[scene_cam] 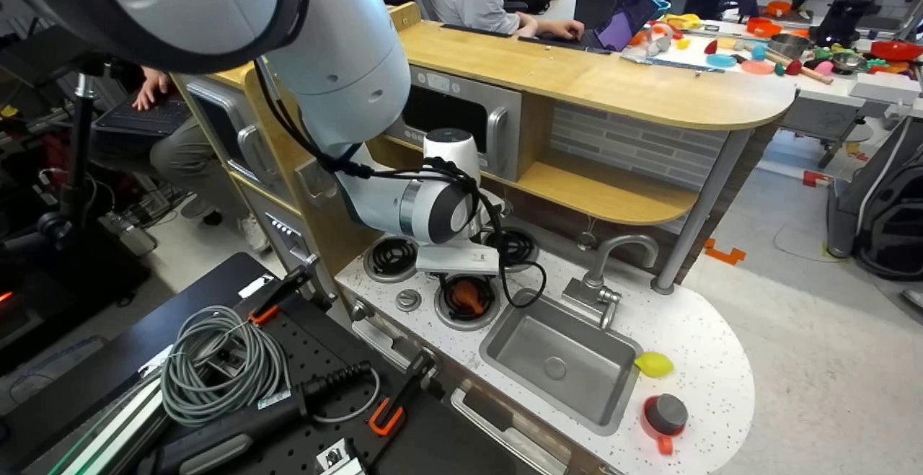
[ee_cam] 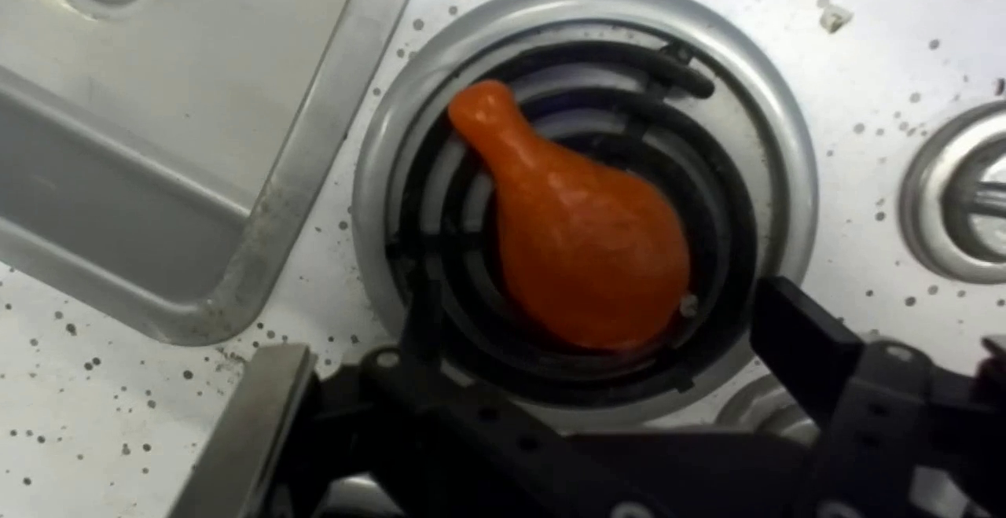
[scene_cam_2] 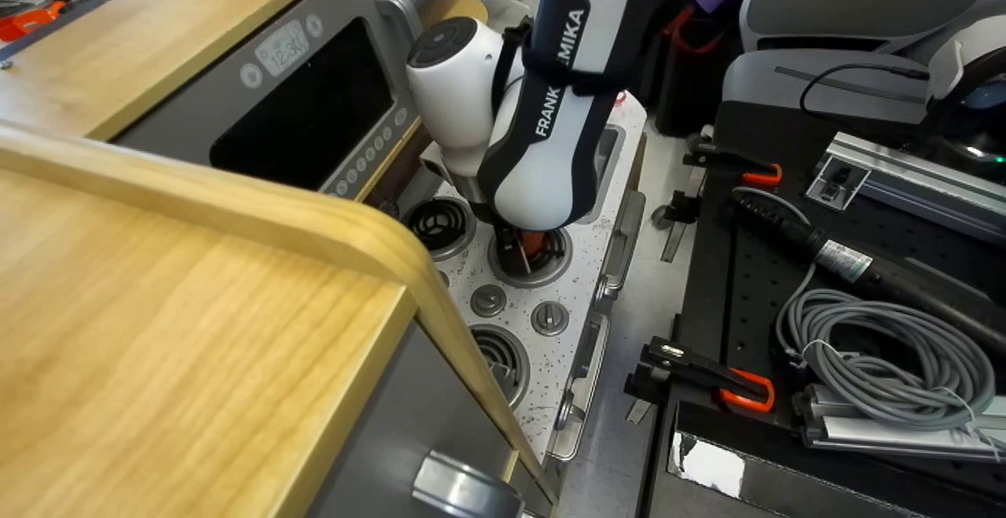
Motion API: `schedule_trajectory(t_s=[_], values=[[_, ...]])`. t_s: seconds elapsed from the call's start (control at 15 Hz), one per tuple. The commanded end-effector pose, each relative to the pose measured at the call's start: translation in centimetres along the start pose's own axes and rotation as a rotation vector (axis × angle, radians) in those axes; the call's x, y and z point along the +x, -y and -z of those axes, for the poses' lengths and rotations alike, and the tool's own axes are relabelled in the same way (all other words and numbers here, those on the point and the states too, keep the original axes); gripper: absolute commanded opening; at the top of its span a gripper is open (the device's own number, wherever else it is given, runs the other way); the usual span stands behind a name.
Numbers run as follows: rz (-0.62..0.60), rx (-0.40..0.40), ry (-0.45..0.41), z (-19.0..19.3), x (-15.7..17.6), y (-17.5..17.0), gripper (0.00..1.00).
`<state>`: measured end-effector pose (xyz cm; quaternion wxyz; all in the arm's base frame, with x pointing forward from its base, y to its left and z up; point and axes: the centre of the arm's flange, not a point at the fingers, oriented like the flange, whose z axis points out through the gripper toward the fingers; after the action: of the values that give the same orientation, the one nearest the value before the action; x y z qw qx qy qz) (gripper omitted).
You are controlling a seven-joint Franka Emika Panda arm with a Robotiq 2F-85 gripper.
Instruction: Take the orange object from the stove and put it in the sink
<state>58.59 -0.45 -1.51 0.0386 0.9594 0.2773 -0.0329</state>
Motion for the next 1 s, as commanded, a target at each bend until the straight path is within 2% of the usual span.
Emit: schedule_trajectory(t_s=[0.0,0.8,0.87,0.93], values=[[-0.018,0.049,0.034,-1.3,0.7,-1.0,1.0],[-0.047,0.067,0.101,-0.2,-0.4,-1.1,1.0],[-0.047,0.066,0.1,-0.1,-0.5,-1.0,0.75],[-0.049,0.065,0.1,0.1,-0.5,-1.0,0.74]])
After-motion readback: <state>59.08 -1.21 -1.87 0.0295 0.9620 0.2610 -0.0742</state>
